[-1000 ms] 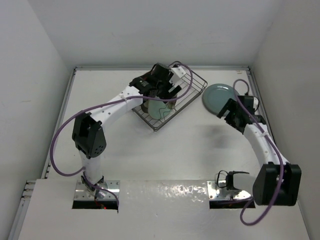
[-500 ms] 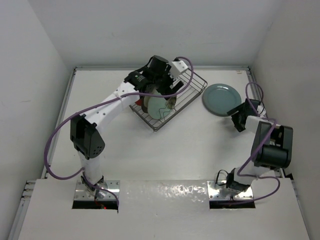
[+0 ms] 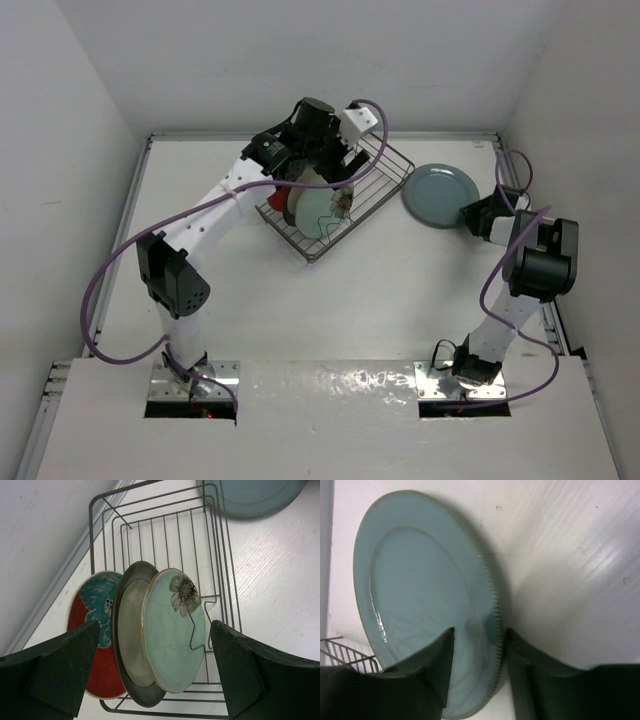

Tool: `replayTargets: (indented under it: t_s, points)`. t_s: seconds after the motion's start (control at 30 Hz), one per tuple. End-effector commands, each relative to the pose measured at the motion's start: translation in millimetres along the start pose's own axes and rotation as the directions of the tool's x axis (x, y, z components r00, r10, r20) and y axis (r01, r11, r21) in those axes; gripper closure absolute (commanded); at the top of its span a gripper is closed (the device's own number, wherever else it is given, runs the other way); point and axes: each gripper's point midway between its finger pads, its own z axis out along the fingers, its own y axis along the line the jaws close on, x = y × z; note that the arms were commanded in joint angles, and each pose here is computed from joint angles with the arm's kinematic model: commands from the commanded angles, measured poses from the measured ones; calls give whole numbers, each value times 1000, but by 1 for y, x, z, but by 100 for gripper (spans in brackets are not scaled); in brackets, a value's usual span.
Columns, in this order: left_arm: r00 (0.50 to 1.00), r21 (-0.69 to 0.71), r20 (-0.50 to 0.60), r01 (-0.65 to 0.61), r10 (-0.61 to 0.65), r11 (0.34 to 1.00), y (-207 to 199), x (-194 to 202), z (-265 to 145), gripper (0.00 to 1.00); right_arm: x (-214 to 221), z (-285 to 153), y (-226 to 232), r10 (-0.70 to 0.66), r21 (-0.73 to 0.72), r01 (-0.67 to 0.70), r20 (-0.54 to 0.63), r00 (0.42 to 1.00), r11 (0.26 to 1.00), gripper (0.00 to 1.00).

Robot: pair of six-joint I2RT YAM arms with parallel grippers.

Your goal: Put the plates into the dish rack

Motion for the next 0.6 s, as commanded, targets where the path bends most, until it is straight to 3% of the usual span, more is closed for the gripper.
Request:
replayTargets:
  t_s: [0.0,0.03,0.07,0.1,0.27,0.33,0.47,0.57]
  points:
    - [999,-50,34,-4,6,999,15,-14,-4,10,38,5,-48,90,124,-79,-84,992,989,66]
    - [999,-51,32,-4,6,999,15,-14,-4,10,34,5,-45,109,101,-102,-61,992,990,76]
    - [1000,-51,31,-3,4,999,15,-14,-4,10,32,2,-52,119,105,-114,-49,992,988,97]
    - [1000,-50,29,-3,4,999,15,-13,-4,10,33,1,-57,118,114,-112,-49,992,987,100]
    - [1000,-46,22,-14,15,999,14,-10,-1,10,1,-24,-50,14,56,-15,19,1000,998,100]
    - [999,-37,24,-21,22,999,13,-10,0,10,-12,-42,-24,-135,-41,136,38,990,990,100]
    - [999,17,34,-40,39,999,3,-10,8,10,-7,-75,21,-307,-253,301,14,952,920,100]
    - [996,114,67,-60,53,992,-14,-15,14,10,0,-107,27,-445,-289,433,27,895,854,100]
